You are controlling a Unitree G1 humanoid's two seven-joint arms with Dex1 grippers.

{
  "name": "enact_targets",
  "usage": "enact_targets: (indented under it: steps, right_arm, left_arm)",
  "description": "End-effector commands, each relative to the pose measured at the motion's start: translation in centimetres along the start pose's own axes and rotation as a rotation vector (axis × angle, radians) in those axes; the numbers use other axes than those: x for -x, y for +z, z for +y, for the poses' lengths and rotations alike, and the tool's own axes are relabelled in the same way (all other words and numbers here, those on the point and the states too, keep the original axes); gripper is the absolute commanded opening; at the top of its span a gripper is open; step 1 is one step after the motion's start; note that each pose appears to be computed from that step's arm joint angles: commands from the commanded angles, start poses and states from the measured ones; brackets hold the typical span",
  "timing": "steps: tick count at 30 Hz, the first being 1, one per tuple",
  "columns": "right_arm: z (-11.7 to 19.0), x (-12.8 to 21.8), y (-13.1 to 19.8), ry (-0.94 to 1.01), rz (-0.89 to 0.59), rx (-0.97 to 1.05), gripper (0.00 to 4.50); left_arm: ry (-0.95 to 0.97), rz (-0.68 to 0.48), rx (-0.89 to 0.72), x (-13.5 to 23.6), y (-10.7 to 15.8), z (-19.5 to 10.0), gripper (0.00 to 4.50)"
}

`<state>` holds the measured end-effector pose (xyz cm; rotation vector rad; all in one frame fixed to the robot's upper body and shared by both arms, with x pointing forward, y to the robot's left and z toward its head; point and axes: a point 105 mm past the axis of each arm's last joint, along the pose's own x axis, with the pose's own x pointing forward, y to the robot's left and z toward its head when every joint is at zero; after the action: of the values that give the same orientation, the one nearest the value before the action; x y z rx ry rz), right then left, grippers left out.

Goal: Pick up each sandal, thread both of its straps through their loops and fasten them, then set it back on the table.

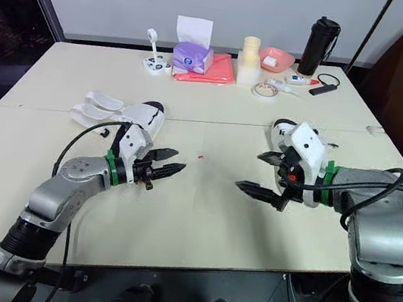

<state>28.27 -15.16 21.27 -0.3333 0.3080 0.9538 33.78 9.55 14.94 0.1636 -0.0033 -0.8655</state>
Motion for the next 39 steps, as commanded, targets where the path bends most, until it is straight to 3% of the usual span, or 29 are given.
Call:
enact_targets:
  steps: [1, 3, 9, 13, 15, 25, 39]
  right_arm:
    - [0.4, -0.3, 1.1, 0.006, -0.074, -0.032, 4.5]
    - [0.7, -1.1, 1.0, 0.016, -0.08, -0.045, 4.5]
    - [1.0, -2.6, -0.2, 0.019, -0.052, -0.052, 4.5]
    - [0.8, -3.2, -0.6, 0.008, -0.032, -0.042, 4.5]
    - [0.7, -3.3, -0.7, 0.002, -0.021, -0.026, 4.5]
    - [0.4, -3.5, -0.6, -0.039, -0.021, 0.0, 4.5]
    - [0.3, -3.8, -1.4, -0.066, 0.012, 0.031, 4.5]
  left_arm:
    - [0.162, -0.04, -0.249, 1.6, 2.6, 2.5, 3.51]
    - [0.231, -0.016, -0.394, 2.4, 2.9, 3.6, 4.46]
    - [0.361, 0.058, -0.829, 4.0, 4.6, 6.6, 4.46]
    - [0.455, 0.105, -1.028, 4.1, 6.0, 8.8, 4.46]
    - [0.418, 0.181, -1.098, 3.6, 5.3, 9.3, 4.46]
    - [0.339, 0.374, -1.153, 3.4, 0.8, 11.3, 4.46]
    - [0.42, 0.406, -1.199, -0.1, 0.0, 13.7, 4.46]
